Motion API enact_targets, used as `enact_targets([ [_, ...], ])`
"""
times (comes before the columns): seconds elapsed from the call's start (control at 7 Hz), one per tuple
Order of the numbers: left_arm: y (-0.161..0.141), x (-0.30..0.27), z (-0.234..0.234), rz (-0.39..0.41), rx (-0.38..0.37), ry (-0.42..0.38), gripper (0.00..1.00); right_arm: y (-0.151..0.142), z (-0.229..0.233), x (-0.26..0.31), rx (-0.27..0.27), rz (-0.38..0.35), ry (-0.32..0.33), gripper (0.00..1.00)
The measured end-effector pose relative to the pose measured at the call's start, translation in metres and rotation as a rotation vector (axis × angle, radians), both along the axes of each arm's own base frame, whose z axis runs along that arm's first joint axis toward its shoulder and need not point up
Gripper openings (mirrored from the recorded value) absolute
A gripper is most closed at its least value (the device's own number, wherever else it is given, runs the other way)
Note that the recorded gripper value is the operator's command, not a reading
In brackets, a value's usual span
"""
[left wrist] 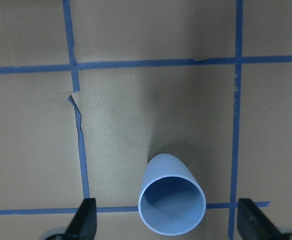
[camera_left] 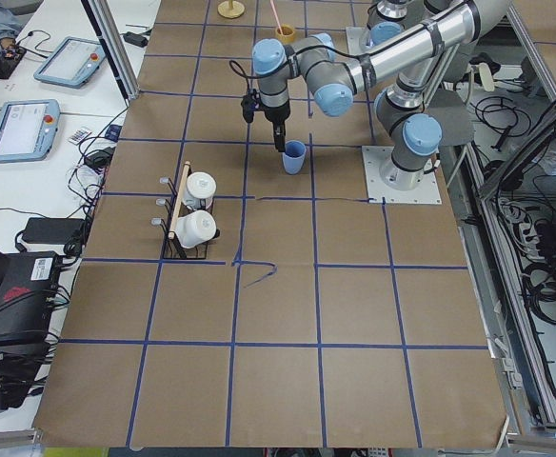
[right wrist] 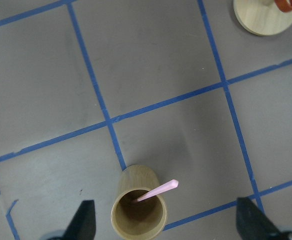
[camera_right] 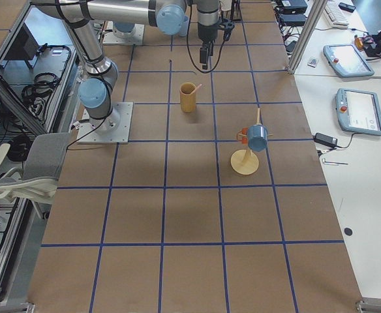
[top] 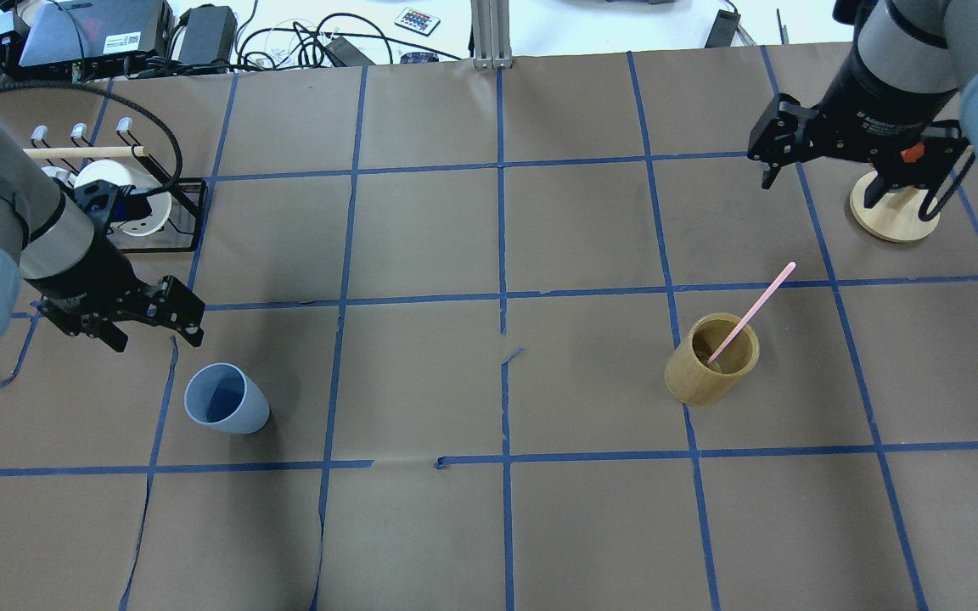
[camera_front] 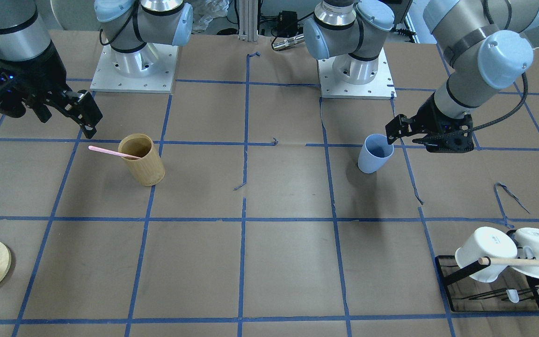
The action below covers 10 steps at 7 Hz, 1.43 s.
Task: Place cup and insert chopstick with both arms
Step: 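Lower left gripper onto the light blue cup while right gripper nears the chopstick, then slide the blue cup toward center with left gripper while right grasps chopstick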
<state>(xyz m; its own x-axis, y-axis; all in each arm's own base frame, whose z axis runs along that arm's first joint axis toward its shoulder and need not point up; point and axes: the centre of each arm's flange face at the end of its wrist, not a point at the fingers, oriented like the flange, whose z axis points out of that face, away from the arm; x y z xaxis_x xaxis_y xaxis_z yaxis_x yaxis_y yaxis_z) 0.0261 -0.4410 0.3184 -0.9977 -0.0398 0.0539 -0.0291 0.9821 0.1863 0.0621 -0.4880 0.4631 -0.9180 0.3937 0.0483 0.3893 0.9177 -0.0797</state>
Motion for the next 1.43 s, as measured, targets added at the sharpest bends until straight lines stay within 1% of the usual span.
enact_targets([
  [0.14, 0.009, 0.003, -0.015, 0.002, 0.032, 0.013, 0.98, 0.002, -0.022, -0.010, 0.008, -0.094, 0.002, 1.00],
  [0.29, 0.013, 0.004, -0.023, -0.002, 0.053, 0.012, 0.90, 0.007, -0.044, -0.013, 0.002, -0.188, 0.005, 1.00],
  [0.43, 0.014, 0.007, -0.031, -0.003, 0.068, 0.000, 0.88, 0.014, -0.067, -0.014, -0.012, -0.283, 0.018, 1.00],
  [0.57, 0.015, 0.008, -0.044, -0.002, 0.077, -0.007, 0.88, 0.022, -0.089, -0.012, -0.027, -0.331, 0.041, 1.00],
  [0.71, 0.018, 0.008, -0.057, -0.002, 0.076, -0.013, 0.88, 0.030, -0.107, -0.004, -0.036, -0.332, 0.076, 1.00],
  [0.86, 0.021, 0.007, -0.066, -0.001, 0.067, -0.017, 0.41, 0.035, -0.118, 0.007, -0.048, -0.305, 0.128, 0.99],
  [1.0, 0.022, 0.006, -0.071, 0.001, 0.066, -0.016, 0.10, 0.036, -0.122, 0.014, -0.061, -0.281, 0.161, 0.84],
  [1.14, 0.023, 0.005, -0.074, 0.003, 0.067, -0.014, 0.00, 0.034, -0.121, 0.017, -0.086, -0.268, 0.172, 0.75],
  [1.29, 0.024, 0.004, -0.076, 0.003, 0.068, -0.012, 0.00, 0.030, -0.117, 0.018, -0.130, -0.264, 0.170, 0.56],
  [1.43, 0.023, 0.001, -0.076, 0.000, 0.066, -0.010, 0.00, 0.027, -0.114, 0.019, -0.163, -0.265, 0.162, 0.56],
])
